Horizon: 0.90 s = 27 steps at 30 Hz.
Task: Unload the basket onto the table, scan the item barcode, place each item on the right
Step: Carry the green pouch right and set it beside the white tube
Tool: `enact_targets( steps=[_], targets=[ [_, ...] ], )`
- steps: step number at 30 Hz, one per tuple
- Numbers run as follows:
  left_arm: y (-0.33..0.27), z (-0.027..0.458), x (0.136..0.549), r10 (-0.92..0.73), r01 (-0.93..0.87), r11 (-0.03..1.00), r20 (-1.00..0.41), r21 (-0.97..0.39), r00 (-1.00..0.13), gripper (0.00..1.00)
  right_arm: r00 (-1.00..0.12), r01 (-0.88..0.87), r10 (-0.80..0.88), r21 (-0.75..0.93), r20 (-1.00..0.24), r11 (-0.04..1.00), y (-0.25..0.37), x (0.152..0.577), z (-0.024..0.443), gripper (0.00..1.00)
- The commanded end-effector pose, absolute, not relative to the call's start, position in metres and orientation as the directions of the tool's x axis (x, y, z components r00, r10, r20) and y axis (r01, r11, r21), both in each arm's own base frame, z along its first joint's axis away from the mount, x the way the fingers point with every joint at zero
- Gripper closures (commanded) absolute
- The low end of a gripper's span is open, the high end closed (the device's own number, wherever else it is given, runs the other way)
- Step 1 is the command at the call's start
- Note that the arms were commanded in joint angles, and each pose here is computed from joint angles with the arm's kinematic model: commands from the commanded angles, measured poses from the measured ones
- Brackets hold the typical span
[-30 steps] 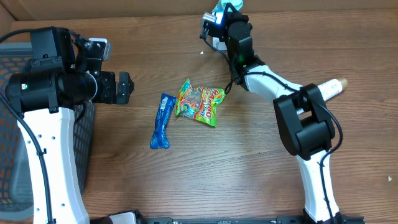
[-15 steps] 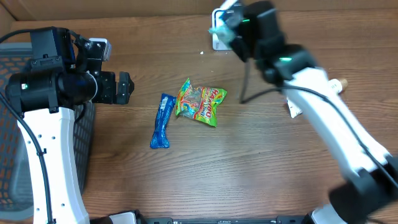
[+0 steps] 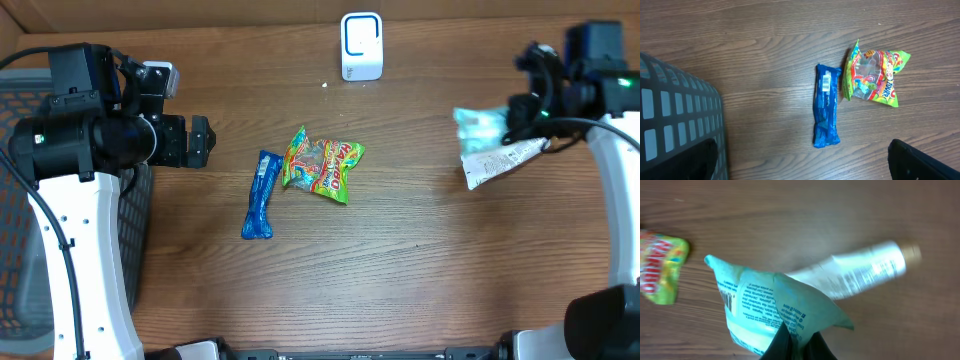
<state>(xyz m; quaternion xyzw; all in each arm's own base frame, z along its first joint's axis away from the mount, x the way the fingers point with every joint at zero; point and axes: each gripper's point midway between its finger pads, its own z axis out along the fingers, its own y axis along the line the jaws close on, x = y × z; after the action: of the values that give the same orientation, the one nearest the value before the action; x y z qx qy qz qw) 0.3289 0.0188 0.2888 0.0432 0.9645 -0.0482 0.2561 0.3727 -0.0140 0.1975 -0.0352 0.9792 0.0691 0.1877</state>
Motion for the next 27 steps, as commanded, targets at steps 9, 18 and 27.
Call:
enact_targets(
  steps=[9, 18, 27],
  targets=[
    [0.018, 0.291, 0.331, 0.064, 0.117, 0.99, -0.506, -0.074, -0.86, 0.0, -0.96, 0.059, 0.105, 0.18, -0.259, 0.982, -0.047, 0.343, 0.097, 0.96],
    [0.018, 0.291, 0.331, 0.064, 0.117, 0.99, -0.506, -0.074, -0.86, 0.0, -0.948, 0.118, 0.155, 0.146, -0.277, 0.982, -0.053, 0.337, 0.05, 0.76],
    [0.018, 0.291, 0.331, 0.064, 0.117, 0.99, -0.506, -0.074, -0.86, 0.0, -0.861, 0.004, 0.201, 0.39, -0.467, 0.921, -0.019, 0.403, 0.138, 0.2]
  ],
)
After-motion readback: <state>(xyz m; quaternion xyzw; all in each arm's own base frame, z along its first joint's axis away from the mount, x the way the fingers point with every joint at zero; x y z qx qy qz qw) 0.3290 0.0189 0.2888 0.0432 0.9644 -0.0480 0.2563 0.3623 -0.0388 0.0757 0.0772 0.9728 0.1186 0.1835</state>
